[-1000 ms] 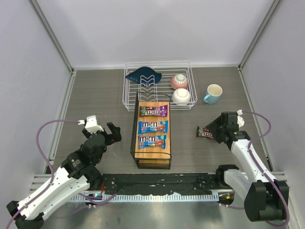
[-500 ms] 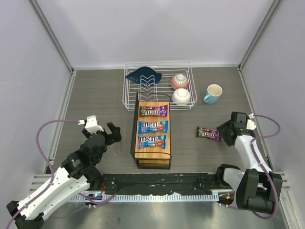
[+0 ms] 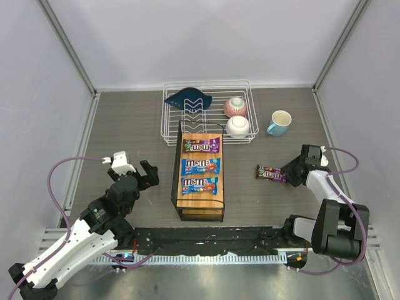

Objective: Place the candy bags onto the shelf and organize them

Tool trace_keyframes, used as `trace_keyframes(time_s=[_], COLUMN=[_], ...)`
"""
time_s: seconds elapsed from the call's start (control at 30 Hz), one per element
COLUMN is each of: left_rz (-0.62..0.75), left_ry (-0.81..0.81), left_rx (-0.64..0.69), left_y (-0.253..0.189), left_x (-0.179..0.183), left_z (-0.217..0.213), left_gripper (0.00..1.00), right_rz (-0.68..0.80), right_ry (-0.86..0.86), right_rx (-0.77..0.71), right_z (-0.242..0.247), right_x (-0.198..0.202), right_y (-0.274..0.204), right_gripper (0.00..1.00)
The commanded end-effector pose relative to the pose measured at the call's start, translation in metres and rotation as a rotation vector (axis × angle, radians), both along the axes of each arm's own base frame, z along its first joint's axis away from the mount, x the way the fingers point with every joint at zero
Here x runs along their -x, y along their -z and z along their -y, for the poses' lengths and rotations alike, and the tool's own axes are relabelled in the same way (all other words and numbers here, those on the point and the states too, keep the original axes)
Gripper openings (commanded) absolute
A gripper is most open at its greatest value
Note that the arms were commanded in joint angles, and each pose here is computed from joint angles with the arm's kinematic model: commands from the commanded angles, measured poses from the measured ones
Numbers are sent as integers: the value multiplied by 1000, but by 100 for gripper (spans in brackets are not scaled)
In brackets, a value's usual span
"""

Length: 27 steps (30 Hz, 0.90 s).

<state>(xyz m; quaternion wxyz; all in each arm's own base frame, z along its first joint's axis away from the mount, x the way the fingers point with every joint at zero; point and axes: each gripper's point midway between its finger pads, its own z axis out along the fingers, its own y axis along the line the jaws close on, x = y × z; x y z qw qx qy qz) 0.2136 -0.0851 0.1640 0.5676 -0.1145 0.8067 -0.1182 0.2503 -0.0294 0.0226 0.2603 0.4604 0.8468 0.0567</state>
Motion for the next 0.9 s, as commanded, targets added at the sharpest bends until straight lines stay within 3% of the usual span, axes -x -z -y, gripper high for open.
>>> trace_keyframes(time_s=[0.0,0.2,0.43,0.53,0.73,0.87], left_rz=[27,21,20,20,21,18], left_ry=[1,3,5,5,5,5], left_rx=[10,5,6,6,5,2], left_y=[-8,-6,-6,-6,-7,-6], left_x=[-3,-3,-3,-3,-3,-3], left_z=[2,3,3,3,3,3], left_gripper=[100,100,100,100,100,100], right_rz=[48,71,70,76,164,329], right_ry=[-83,-131,-169,-189,-248,-330], right_rx=[-45,-56,-102,-122,-122,-150], right_z=[-13,-19,-29,-34,-40,-56], right_x=[-5,-3,-4,-4,-10,-17], right_y=[2,3,12,12,-6,-35], right_gripper=[47,35,7,1,1,1])
